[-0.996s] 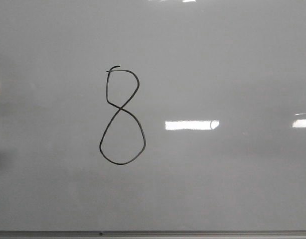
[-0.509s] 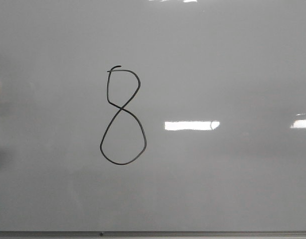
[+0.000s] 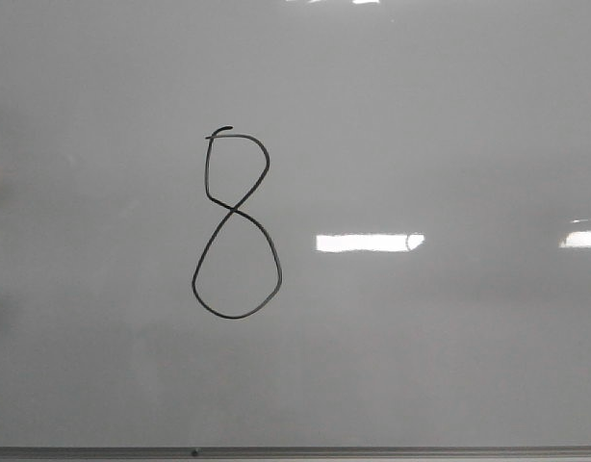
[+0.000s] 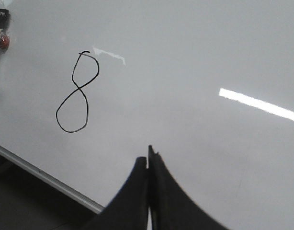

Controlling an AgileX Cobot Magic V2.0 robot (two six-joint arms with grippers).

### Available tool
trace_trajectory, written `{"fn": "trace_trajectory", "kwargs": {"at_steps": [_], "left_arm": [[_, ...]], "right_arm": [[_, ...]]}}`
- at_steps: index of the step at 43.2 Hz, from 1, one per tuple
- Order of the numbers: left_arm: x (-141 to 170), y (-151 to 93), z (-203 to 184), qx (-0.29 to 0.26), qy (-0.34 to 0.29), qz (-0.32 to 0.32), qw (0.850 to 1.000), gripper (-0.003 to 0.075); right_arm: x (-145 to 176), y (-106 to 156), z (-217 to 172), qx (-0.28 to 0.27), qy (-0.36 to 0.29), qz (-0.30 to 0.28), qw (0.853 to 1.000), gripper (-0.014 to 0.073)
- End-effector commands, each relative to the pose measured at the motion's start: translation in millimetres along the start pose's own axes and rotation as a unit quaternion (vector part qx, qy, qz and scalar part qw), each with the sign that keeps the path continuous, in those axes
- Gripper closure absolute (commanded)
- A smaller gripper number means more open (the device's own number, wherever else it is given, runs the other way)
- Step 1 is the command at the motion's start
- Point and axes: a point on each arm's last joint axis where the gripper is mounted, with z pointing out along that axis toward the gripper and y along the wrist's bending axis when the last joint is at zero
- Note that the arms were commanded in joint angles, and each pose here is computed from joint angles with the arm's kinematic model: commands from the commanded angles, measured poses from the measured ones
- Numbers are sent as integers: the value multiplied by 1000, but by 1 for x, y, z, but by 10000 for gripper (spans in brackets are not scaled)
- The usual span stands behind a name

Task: Write number 8 on whiteboard

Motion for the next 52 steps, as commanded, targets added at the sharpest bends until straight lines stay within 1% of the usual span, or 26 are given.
{"fn": "trace_trajectory", "kwargs": {"at_steps": [1,2,6,10,15,23,31,35,52], "left_arm": [[-29,-4,-25,-1,-57,5,998,388],[-29,-4,-29,-2,-55,6,998,398],[-43,-7,-56,-6,-75,13,997,491],[-53,-10,-83,-10,-87,26,996,614],[-58,-11,-113,-21,-96,29,995,741],[-63,-13,-153,-32,-130,31,991,739],[-66,-15,-178,-29,-180,30,983,739],[-67,-16,-182,-28,-192,30,980,739],[-67,-16,-182,-28,-192,30,980,739]], "right_arm": [[-13,-3,-2,16,-43,4,999,663],[-13,-3,-2,16,-43,4,999,663],[-13,-3,-2,16,-43,4,999,663],[-13,-3,-2,16,-43,4,999,663],[-13,-3,-2,16,-43,4,999,663],[-13,-3,-2,16,-43,4,999,663],[-13,-3,-2,16,-43,4,999,663],[-13,-3,-2,16,-43,4,999,663],[-13,-3,-2,16,-42,4,999,663]]}}
